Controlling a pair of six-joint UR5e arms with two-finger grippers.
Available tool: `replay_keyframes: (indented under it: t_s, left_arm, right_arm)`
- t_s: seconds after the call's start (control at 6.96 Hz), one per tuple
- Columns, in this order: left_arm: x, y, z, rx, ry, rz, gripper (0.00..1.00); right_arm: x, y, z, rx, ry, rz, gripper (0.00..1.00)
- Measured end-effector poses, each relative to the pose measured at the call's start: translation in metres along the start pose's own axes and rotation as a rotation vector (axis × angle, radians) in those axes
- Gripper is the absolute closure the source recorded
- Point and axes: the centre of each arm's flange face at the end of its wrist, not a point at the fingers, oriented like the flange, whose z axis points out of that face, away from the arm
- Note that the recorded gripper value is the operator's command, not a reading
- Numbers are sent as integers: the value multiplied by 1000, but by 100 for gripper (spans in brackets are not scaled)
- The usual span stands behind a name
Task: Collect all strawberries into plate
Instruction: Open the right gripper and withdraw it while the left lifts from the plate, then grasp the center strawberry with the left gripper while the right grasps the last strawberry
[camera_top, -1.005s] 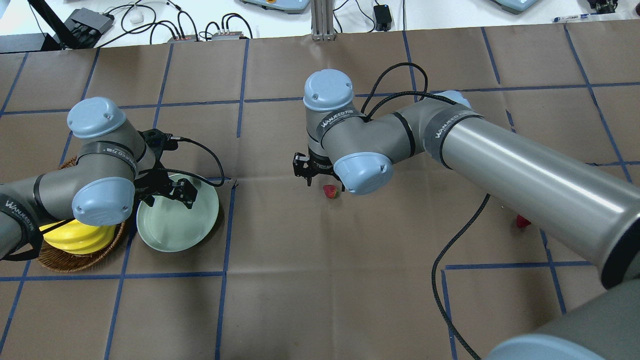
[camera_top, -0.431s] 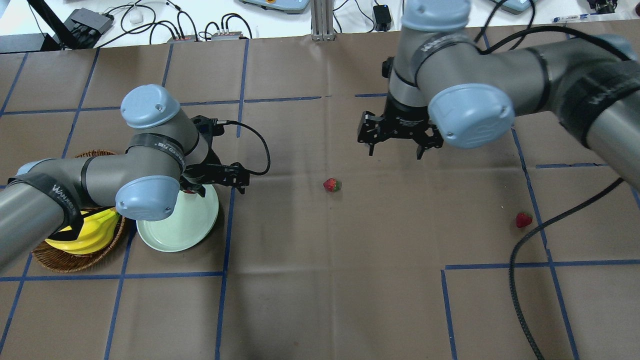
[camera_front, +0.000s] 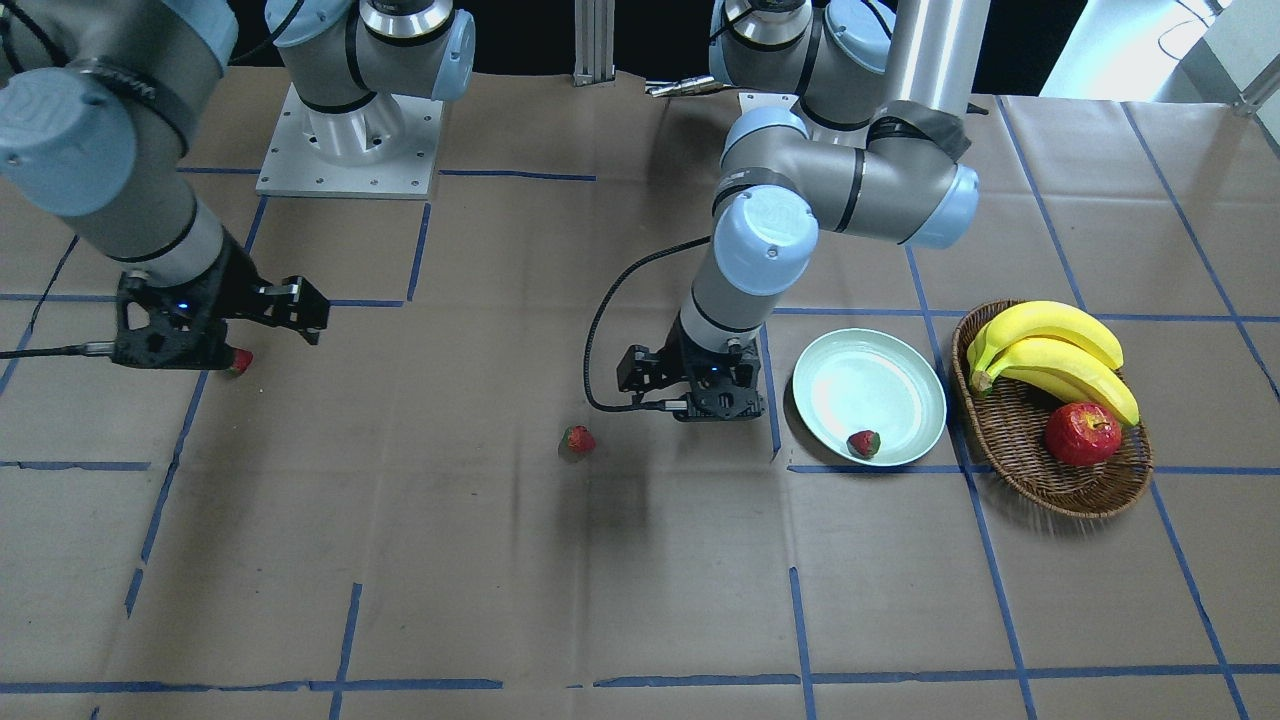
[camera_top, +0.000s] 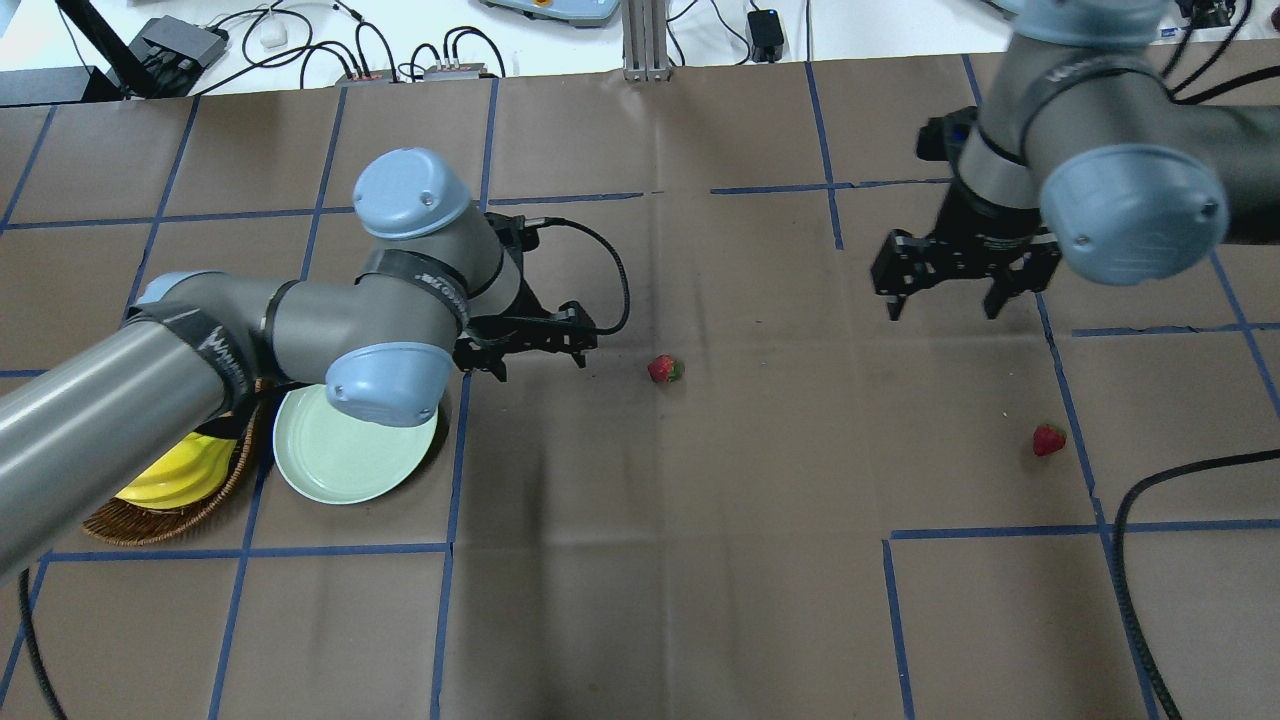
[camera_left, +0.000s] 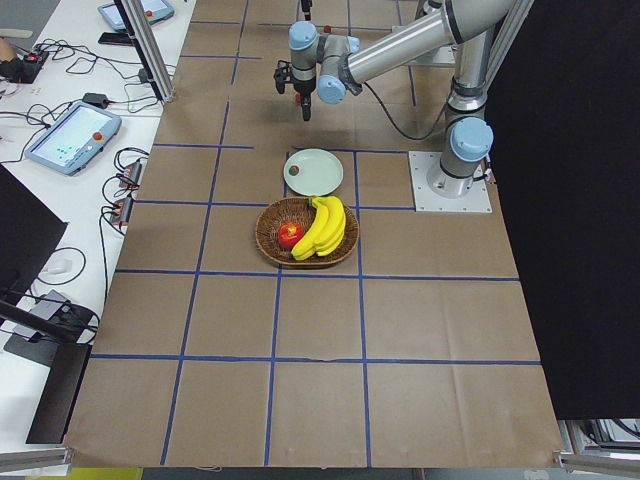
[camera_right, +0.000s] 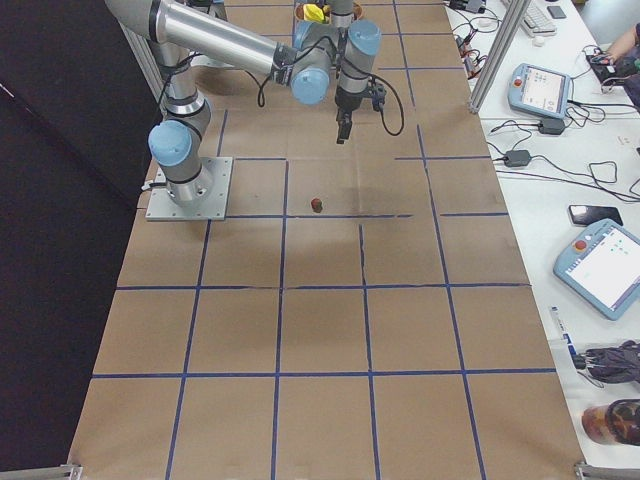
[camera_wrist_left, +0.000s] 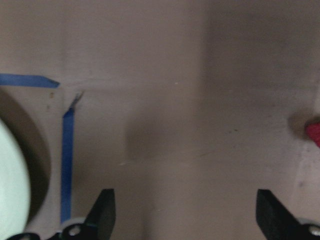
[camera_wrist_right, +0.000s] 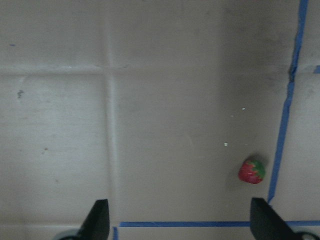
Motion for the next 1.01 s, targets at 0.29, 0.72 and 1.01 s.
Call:
replay_keyframes:
  t_s: [0.29,0.72,1.01]
  left_arm:
    - [47,-15,22,-8,2,17,1]
    - [61,-25,54,-33,6,24,1]
    - [64,-27,67,-49,27,25,1]
  right_arm:
    - [79,14,34,29,0,-49,0]
    - [90,41,112,71,11,-51,1]
    - [88,43,148,57,3,-34,1]
